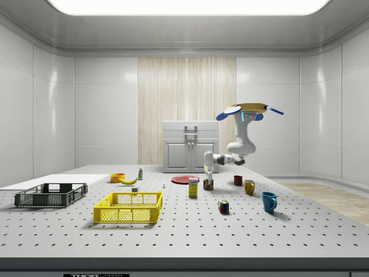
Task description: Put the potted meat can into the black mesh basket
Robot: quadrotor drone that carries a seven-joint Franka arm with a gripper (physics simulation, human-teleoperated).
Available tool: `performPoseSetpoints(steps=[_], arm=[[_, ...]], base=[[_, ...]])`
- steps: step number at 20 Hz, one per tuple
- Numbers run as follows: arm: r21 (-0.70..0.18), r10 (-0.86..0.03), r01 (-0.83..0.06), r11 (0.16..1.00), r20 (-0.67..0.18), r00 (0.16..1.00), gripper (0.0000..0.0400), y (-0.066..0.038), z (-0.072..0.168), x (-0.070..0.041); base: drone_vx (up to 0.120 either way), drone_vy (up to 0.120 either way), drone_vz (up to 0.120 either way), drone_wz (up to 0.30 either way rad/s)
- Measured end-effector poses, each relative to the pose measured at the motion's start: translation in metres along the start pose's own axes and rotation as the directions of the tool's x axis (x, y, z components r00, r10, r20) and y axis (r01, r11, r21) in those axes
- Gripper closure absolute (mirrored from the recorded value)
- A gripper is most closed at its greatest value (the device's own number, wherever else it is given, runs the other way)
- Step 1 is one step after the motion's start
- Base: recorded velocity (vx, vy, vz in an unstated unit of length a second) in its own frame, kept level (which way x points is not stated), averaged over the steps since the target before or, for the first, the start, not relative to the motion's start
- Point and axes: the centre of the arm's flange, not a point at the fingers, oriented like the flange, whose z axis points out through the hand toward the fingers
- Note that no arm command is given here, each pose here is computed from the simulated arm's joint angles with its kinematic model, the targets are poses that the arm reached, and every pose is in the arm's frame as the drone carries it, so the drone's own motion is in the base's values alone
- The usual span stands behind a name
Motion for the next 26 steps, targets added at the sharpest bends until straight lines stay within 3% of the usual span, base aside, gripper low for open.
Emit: performPoseSetpoints(steps=[8, 11, 26], arm=[[-0.001, -0.001, 0.001, 1.0, -0.001, 1.0, 0.0117, 0.0, -0.007, 0.0], [-0.001, -0.004, 0.004, 1.0, -0.002, 1.0, 0.0117, 0.0, -0.017, 0.0], [-0.001, 0.001, -0.001, 1.0, -0.002, 1.0, 0.0118, 0.0, -0.031, 0.0]], base=[[0.0, 0.0, 0.0, 0.0], [0.0, 0.013, 0.107, 0.0], [0.12, 0.12, 0.12, 0.0]])
